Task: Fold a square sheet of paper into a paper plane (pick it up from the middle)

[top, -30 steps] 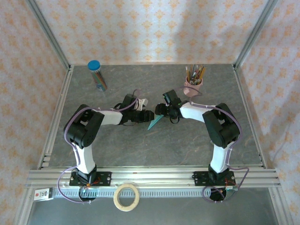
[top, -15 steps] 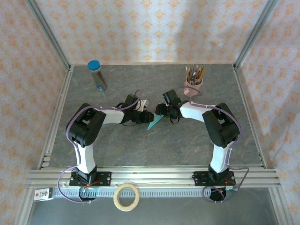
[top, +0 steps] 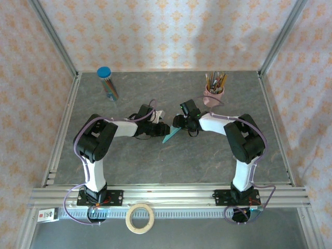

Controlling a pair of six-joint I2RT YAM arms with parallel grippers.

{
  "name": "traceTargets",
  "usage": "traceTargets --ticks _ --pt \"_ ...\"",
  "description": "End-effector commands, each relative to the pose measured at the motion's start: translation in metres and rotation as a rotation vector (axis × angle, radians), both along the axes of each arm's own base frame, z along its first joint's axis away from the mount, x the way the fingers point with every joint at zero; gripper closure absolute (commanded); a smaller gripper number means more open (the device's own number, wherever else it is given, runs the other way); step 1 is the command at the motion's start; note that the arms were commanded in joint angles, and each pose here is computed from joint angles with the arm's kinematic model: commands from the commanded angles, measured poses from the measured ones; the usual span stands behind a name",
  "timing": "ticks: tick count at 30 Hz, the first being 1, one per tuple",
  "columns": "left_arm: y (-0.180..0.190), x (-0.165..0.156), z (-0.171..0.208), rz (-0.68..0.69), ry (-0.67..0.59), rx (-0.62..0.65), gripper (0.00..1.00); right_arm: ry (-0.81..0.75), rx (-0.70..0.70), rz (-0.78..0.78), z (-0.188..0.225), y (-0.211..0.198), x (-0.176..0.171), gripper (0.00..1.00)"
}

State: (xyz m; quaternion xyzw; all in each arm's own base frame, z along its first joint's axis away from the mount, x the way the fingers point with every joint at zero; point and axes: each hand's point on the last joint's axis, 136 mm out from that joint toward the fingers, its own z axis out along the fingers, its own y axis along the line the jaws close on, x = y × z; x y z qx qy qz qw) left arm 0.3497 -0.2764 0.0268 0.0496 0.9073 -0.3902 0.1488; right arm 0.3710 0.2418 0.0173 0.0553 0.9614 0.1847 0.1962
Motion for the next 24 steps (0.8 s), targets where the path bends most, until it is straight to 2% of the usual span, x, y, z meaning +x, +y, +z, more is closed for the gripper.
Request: traceTargets --ticks 1,12,18,21,24 --pt "0.010 -0.020 -0.048 -0.012 0.086 0.134 0.72 0.105 -0.032 0.000 -0.056 -0.007 -0.023 0.41" --pt "0.015 -0.026 -0.061 -0.018 0.092 0.204 0.74 -0.116 0.136 -0.075 0.047 -0.002 0.003 0.36" --pt "0.014 -0.024 -0.058 -0.017 0.084 0.198 0.74 -0.202 0.180 -0.124 0.075 -0.017 -0.001 0.37" --pt "0.014 -0.025 -0.059 -0.016 0.087 0.198 0.74 -0.213 0.260 -0.061 0.084 -0.004 -0.007 0.42" --pt "0.013 -0.026 -0.061 -0.018 0.090 0.196 0.74 -0.198 0.338 0.011 0.089 0.016 -0.010 0.51"
